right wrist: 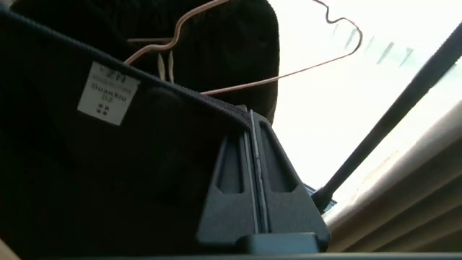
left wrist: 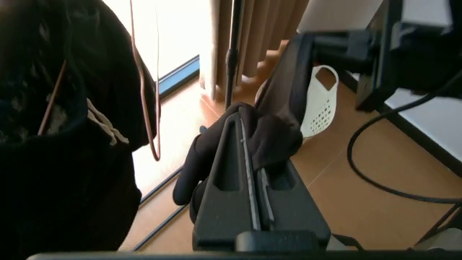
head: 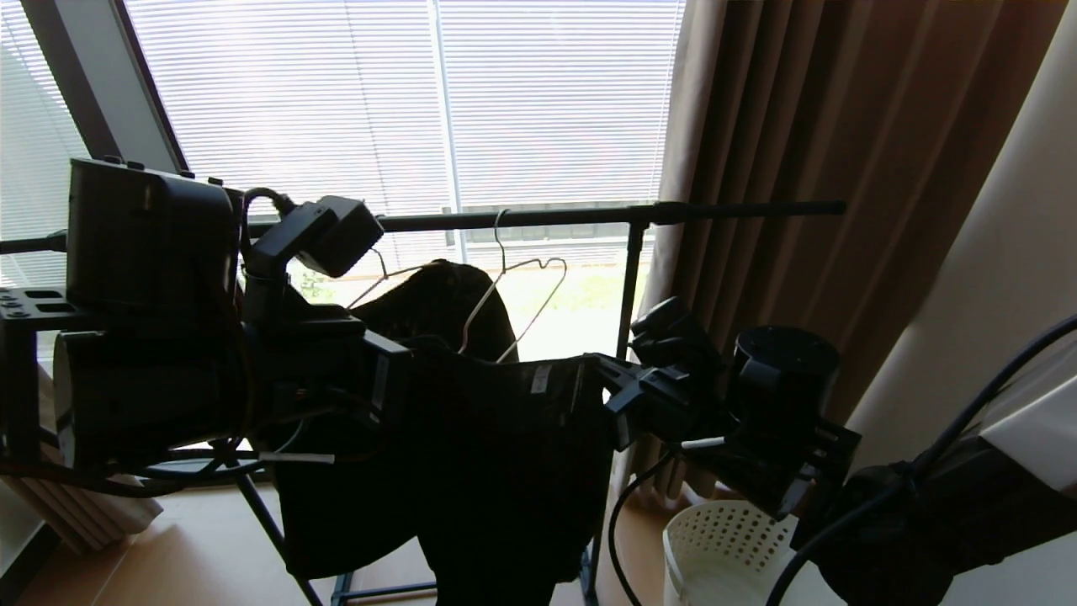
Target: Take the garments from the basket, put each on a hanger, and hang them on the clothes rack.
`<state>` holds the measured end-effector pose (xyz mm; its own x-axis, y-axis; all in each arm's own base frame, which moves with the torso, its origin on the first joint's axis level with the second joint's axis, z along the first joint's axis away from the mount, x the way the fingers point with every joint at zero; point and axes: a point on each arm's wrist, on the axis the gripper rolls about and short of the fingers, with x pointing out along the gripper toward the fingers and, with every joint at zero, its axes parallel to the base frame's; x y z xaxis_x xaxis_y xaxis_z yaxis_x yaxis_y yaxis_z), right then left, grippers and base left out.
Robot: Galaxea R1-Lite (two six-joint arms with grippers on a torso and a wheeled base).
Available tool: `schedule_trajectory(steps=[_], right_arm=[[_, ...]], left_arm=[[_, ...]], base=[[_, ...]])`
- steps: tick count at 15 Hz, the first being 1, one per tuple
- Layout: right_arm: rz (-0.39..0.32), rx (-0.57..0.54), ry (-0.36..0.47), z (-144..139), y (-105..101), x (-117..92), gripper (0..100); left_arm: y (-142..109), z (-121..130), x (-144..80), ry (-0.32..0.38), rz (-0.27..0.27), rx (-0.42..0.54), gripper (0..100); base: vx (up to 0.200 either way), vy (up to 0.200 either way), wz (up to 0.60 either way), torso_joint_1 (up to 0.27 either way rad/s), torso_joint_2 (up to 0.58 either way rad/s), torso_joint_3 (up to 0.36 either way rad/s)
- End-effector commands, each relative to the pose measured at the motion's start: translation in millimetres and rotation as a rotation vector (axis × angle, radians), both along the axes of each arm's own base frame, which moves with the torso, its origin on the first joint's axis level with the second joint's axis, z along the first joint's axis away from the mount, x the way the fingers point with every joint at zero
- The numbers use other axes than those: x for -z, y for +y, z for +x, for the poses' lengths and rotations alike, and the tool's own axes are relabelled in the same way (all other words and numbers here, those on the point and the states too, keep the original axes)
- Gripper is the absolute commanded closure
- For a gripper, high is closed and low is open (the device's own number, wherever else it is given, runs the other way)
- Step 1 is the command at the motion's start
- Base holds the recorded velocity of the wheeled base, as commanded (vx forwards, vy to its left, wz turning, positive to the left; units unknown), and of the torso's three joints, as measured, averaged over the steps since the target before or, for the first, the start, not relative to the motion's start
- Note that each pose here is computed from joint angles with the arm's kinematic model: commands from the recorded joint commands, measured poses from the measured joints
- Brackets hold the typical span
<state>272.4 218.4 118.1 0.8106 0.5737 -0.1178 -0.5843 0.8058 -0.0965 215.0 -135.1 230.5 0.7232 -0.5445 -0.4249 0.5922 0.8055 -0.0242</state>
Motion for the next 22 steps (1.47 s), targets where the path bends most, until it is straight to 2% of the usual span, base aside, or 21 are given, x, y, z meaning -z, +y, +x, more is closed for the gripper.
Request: schedule_trajectory(steps=[1, 3, 7, 10, 13, 18, 21, 22], right_arm=[[0.029, 0.018, -0.036, -3, -5, -16, 100], [0.073, 0.027, -0.041, -7, -7, -26, 100], [0.097, 0.032, -0.054, -17, -10, -34, 100], [0.116, 0.017, -0.089, -30, -6, -35, 100], [0.108, 0.006, -0.085, -33, -4, -33, 100], [0.116, -0.009, -0.117, -39, -3, -41, 100], [0.121, 0.009, -0.132, -41, -6, -47, 100], [0.121, 0.009, -0.132, -41, -6, -47, 100]], left_arm=[[2, 1, 8, 0.024, 0.013, -0.010, 100], [1, 3, 20, 0.072, 0.025, -0.018, 100], [-7, 15, 42, 0.175, 0.026, -0.046, 100], [-11, 21, 50, 0.220, 0.017, -0.054, 100], [-11, 19, 47, 0.236, -0.026, 0.022, 100], [-10, 18, 52, 0.235, -0.028, 0.020, 100], [-3, 14, 44, 0.164, -0.065, 0.007, 100], [-3, 14, 44, 0.164, -0.065, 0.007, 100]], base=[[0.000, 0.000, 0.00, 0.000, 0.00, 0.000], [0.000, 0.000, 0.00, 0.000, 0.00, 0.000], [0.000, 0.000, 0.00, 0.000, 0.00, 0.000], [0.000, 0.000, 0.00, 0.000, 0.00, 0.000], [0.000, 0.000, 0.00, 0.000, 0.00, 0.000], [0.000, 0.000, 0.00, 0.000, 0.00, 0.000], [0.000, 0.000, 0.00, 0.000, 0.00, 0.000], [0.000, 0.000, 0.00, 0.000, 0.00, 0.000]])
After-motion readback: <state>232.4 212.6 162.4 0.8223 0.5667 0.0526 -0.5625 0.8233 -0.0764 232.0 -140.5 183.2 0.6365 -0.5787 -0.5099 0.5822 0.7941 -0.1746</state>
